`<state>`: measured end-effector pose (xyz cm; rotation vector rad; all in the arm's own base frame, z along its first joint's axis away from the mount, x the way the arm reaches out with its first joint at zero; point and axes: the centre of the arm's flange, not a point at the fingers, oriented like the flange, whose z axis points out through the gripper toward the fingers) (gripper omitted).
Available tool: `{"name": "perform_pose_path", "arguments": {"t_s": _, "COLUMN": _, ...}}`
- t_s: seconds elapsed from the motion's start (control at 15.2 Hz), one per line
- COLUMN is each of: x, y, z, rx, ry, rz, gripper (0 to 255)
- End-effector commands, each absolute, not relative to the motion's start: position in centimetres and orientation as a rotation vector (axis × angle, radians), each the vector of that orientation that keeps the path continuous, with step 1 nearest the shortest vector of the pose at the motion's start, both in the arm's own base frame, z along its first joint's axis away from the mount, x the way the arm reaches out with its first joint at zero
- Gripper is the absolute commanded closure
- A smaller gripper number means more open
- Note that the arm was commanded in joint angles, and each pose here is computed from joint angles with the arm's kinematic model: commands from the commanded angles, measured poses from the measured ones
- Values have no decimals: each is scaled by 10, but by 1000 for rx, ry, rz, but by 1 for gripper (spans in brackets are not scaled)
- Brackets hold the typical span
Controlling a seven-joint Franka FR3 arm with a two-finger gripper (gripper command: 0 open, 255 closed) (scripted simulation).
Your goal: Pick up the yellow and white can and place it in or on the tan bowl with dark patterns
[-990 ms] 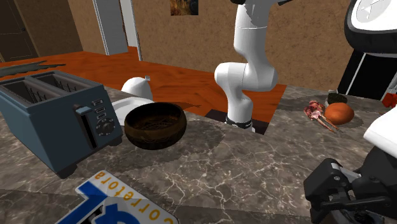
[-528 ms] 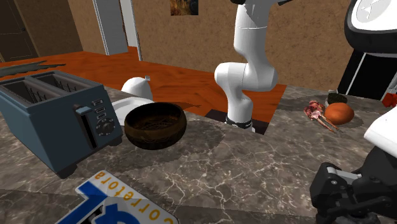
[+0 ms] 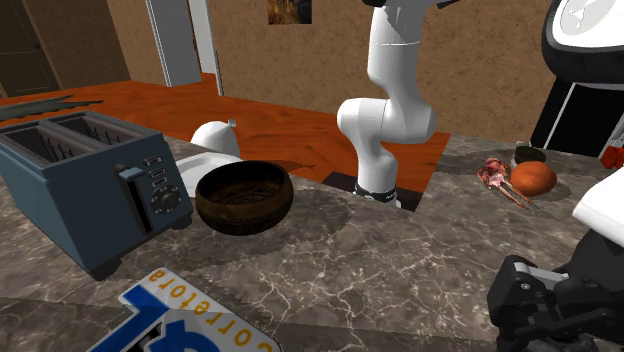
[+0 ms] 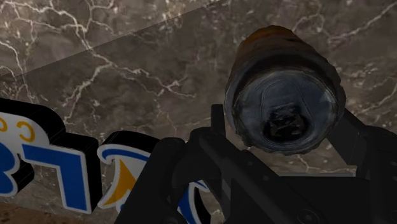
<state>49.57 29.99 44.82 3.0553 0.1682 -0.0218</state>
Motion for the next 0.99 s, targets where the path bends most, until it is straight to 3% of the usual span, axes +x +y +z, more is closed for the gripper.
{"name": "perform_pose_path", "arguments": {"t_s": 0.0, "x": 496, "y": 300, "z": 452, "rx": 3054, "ry": 168, "rz": -25, "gripper": 255}}
{"name": "perform_pose_path", "arguments": {"t_s": 0.92, "x": 496, "y": 300, "z": 526, "rx": 3054, "ry": 168, "rz": -25, "gripper": 255}}
